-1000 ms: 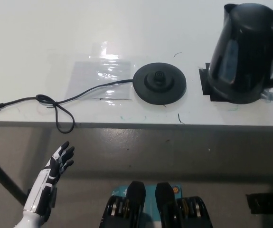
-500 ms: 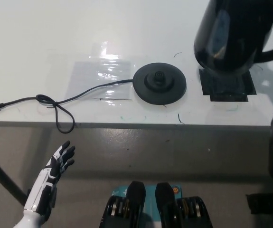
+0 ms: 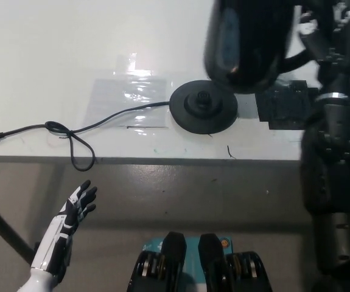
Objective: A kettle and its base are kept separately on the desk infront of the robot and the robot uses its right hand to lift the kettle by its handle and places it on its base to align it correctly.
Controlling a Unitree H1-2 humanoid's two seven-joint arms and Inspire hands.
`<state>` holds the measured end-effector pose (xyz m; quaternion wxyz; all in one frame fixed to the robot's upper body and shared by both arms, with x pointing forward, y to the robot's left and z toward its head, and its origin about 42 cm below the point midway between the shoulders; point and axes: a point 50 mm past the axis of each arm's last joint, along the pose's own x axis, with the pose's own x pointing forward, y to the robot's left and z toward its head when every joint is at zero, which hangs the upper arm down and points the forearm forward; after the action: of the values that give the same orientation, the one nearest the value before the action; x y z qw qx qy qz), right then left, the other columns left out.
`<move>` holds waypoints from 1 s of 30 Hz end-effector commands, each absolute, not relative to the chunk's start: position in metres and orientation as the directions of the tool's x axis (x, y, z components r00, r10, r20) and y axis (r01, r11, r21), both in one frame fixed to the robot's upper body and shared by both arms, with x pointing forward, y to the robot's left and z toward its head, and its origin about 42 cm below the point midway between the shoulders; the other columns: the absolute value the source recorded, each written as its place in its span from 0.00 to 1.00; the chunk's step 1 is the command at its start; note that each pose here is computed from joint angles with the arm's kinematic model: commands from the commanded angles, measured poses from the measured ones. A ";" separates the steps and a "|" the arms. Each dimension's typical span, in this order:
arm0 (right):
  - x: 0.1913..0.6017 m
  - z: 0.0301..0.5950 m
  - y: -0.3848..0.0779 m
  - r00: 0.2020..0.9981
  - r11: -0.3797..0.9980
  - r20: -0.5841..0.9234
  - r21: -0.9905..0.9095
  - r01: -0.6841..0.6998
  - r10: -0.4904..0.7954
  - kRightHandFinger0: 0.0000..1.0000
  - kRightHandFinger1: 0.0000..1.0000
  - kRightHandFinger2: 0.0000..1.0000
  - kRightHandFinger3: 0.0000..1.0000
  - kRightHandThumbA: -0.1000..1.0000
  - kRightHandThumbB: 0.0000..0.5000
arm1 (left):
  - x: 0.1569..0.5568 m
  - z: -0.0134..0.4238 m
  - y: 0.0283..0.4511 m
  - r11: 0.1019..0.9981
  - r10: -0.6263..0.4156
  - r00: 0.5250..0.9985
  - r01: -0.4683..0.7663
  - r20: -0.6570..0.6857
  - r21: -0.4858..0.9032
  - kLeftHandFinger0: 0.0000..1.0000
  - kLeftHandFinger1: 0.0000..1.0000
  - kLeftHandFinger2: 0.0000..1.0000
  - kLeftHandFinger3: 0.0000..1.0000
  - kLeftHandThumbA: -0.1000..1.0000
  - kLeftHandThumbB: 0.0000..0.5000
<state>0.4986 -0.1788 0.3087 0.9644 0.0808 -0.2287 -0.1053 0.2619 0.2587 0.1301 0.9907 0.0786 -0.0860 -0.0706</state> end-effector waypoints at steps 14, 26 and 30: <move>0.514 0.360 -0.087 0.816 0.982 0.549 0.139 0.126 -0.182 0.00 0.24 0.66 0.70 0.00 0.32 | 0.263 0.138 0.262 0.968 -0.185 0.965 0.146 0.188 0.206 1.00 1.00 1.00 1.00 1.00 0.27; 0.516 0.341 -0.100 0.823 0.980 0.534 0.123 0.154 -0.196 0.00 0.06 0.55 0.72 0.00 0.29 | 0.264 0.141 0.262 0.968 -0.185 0.964 0.146 0.189 0.205 1.00 1.00 1.00 1.00 1.00 0.28; 0.515 0.335 -0.107 0.827 0.976 0.519 0.146 0.162 -0.215 0.00 0.14 0.58 0.68 0.00 0.26 | 0.264 0.140 0.262 0.969 -0.183 0.963 0.143 0.196 0.203 1.00 1.00 1.00 1.00 1.00 0.30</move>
<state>0.5150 -0.1116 0.2837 0.9801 0.0177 -0.1697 -0.1016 0.2621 0.2599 0.1305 0.9903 0.0817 -0.0861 -0.0717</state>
